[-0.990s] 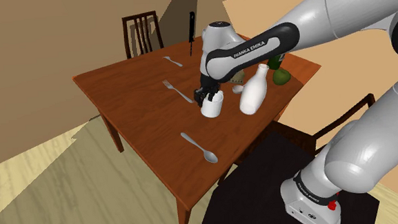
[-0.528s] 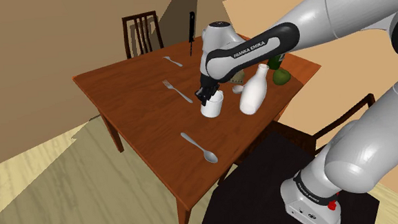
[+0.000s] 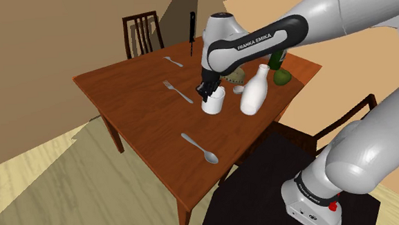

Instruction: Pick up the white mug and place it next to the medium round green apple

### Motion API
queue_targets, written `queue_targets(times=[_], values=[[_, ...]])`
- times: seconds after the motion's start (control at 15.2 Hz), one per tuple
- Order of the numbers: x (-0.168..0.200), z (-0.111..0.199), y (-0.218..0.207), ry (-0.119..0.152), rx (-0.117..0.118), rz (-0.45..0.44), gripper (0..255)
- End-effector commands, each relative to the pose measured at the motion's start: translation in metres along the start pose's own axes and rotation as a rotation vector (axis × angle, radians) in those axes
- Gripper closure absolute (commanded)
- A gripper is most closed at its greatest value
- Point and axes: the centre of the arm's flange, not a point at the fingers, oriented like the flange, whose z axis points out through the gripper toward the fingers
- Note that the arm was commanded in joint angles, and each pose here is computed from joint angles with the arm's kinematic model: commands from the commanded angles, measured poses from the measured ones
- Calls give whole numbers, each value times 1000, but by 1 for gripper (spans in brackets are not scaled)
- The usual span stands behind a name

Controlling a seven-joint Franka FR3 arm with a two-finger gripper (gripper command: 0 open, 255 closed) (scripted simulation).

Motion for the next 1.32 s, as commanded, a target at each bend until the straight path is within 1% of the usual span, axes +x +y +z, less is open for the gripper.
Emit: queue_targets(times=[0.0,1.25], values=[[1,-10,-1,0,0,0,255],[5,-111,-1,0,0,0,255]])
